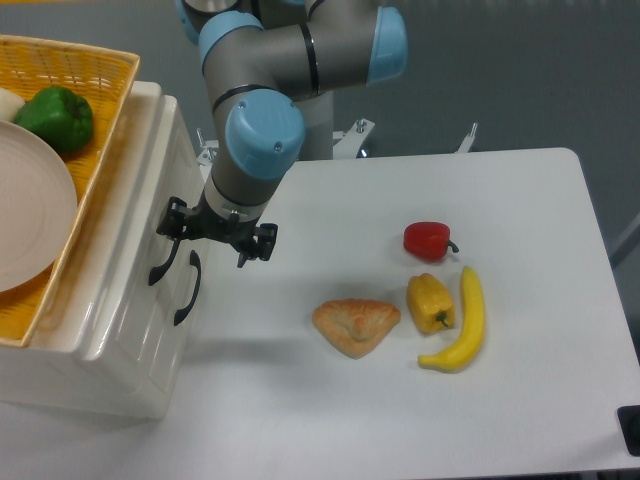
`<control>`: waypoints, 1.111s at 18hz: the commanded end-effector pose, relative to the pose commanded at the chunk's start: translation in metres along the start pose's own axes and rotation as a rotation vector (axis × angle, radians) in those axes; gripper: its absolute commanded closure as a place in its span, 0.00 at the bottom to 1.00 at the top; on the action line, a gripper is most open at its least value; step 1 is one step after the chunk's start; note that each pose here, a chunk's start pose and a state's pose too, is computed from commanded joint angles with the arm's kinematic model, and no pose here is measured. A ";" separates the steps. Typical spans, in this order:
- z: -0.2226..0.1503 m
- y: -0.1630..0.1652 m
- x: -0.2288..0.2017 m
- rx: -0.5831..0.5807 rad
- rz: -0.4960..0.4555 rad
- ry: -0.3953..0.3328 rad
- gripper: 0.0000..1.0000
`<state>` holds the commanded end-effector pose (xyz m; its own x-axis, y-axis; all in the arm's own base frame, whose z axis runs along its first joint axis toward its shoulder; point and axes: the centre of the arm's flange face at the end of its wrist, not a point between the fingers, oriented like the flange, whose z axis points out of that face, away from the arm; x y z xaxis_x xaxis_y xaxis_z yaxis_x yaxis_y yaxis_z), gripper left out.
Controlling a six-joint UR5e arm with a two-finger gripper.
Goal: Slide the top white drawer open
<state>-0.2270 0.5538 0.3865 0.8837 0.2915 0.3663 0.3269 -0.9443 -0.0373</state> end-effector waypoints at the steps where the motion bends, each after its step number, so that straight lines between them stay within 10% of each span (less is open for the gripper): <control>1: 0.000 0.000 0.000 -0.001 -0.001 0.001 0.00; 20: 0.008 -0.001 -0.004 -0.015 0.006 0.008 0.00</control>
<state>-0.2275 0.5547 0.3773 0.8829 0.2849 0.3733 0.3166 -0.9482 -0.0251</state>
